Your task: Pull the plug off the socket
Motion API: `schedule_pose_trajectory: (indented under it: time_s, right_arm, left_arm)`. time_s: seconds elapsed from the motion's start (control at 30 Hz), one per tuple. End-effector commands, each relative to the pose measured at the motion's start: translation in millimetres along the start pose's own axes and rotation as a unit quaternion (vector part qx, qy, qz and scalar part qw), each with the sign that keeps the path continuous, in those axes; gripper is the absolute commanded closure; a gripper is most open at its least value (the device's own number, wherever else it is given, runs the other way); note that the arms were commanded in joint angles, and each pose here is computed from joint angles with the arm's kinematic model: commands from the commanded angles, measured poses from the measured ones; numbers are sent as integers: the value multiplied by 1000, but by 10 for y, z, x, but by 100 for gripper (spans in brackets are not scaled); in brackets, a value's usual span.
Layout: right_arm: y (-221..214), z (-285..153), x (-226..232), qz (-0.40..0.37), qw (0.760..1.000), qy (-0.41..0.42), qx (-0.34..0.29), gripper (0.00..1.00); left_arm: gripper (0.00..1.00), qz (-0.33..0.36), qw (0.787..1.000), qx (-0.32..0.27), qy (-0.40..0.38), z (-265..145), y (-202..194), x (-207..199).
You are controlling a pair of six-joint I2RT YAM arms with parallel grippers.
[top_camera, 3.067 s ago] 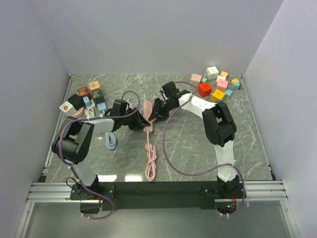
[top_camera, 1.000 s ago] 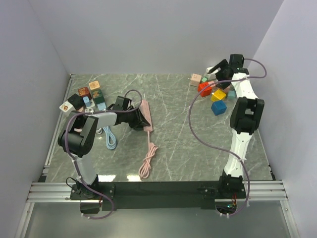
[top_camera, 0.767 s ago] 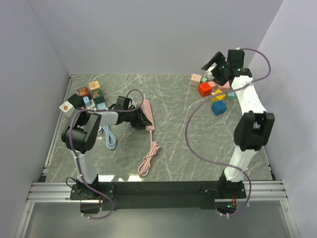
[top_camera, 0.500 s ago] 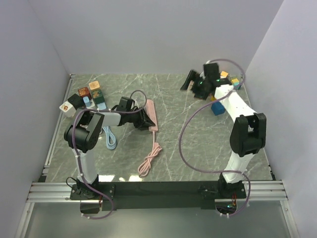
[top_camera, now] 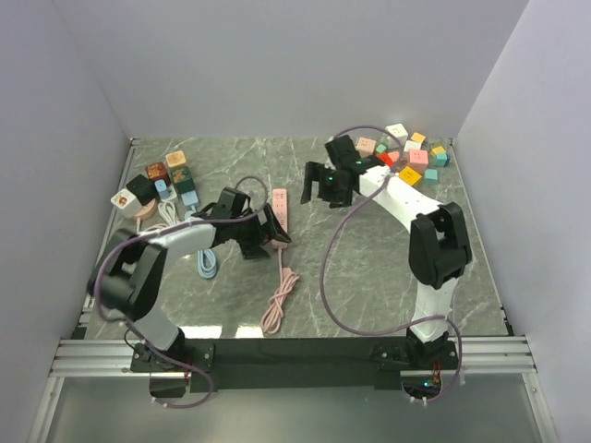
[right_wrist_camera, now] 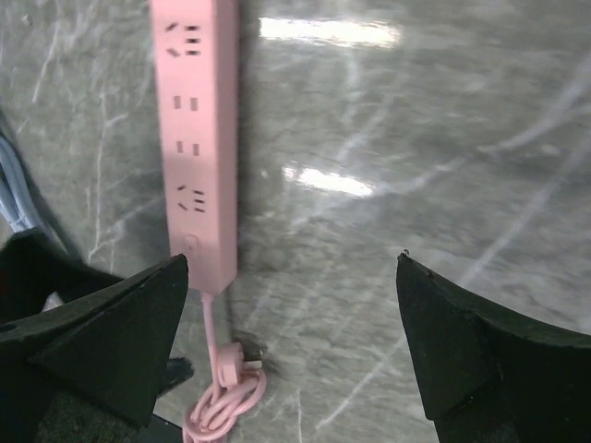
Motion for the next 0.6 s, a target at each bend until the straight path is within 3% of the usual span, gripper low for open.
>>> schedule_pose_trajectory:
  time_s: [0.0,0.23,0.37,0.57]
  right_arm:
    - [-7,150,271,-49,999,-6,5,0]
    - [-167,491,702,-80,996,-4,28,0]
    - [-149,674,895,-76,996,-17,32,0]
    - [-378,1028,761,-64,991,-93,76,2]
  left_arm:
    - [1,-23,994,-79,71,-414,53,97]
    - [1,-48,967,-231,96,-1210,227,33]
    - [1,-64,953,-283,85,-1490,302,25]
    - [1,-78,952,-286,83,-1544,276,128]
Point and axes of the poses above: each gripper's point midway between its finger pads, its own z axis out along the fingers, its own x axis along the line the jaws close on, y = z × x, the point moved 2 cm from there along -z, back along the fingers, and after that the axes turned 4 degrees about -z, right-handed, at the moved point
